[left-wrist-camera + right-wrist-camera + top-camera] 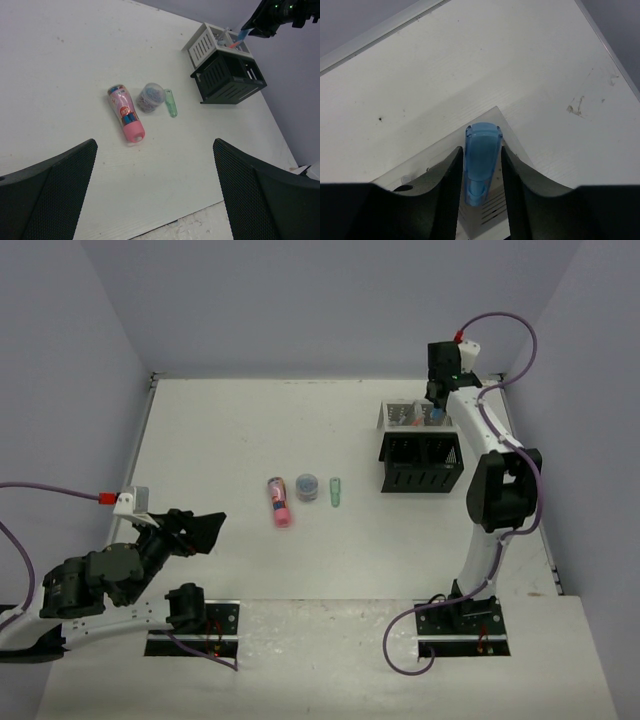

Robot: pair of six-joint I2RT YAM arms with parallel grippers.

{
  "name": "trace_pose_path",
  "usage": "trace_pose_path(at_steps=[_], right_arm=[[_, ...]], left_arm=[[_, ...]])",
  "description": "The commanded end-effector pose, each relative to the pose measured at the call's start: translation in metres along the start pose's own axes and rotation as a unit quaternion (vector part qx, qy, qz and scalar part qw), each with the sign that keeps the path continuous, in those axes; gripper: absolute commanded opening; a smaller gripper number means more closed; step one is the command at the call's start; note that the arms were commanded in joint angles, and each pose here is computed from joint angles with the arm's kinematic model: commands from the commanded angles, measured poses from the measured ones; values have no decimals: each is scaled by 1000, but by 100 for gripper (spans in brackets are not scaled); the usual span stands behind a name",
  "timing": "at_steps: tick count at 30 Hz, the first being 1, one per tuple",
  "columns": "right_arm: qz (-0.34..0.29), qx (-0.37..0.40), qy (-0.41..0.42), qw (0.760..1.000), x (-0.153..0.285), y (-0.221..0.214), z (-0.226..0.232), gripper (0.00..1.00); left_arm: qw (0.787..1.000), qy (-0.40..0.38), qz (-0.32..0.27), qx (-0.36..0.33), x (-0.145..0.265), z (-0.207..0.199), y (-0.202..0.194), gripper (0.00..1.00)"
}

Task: Sort the stationery into containers
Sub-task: Place the stationery in the storage box, then pick up the stationery from the center of the board.

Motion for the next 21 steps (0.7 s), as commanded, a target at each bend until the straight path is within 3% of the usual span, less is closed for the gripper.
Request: trace_pose_path(at_steps=[1, 5, 9, 12, 15, 18, 21], right_arm=[[-23, -30, 13, 999, 20, 13, -6, 47], [-30, -44, 33, 998, 38, 11, -8, 54], [-48, -47, 41, 997, 75, 14, -11, 55], [-100, -38, 85, 991, 151, 11, -4, 55], [-114, -17, 150, 982, 202, -10, 7, 54], [-68, 32, 236, 969, 233, -53, 35, 53], [-1, 75, 302, 950, 230, -93, 70, 48]], left_arm=[[999, -22, -19, 38, 7, 1, 12, 100], [999, -24, -20, 41, 7, 2, 13, 100], [999, -23, -20, 40, 7, 2, 12, 100], [999, -22, -19, 38, 7, 2, 12, 100], [999, -20, -21, 40, 7, 2, 12, 100], [999, -17, -21, 42, 7, 3, 12, 100], [999, -12, -22, 41, 6, 3, 12, 100]])
Point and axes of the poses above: each gripper's point midway between its finger pads, its own x axis back along the fingers, its own z axis along the line the jaws close on, y = z × x, the point moved 9 cm from there along x, back along the fingers, and after that the axes turned 12 degrees about x, right-handed, at the moved point
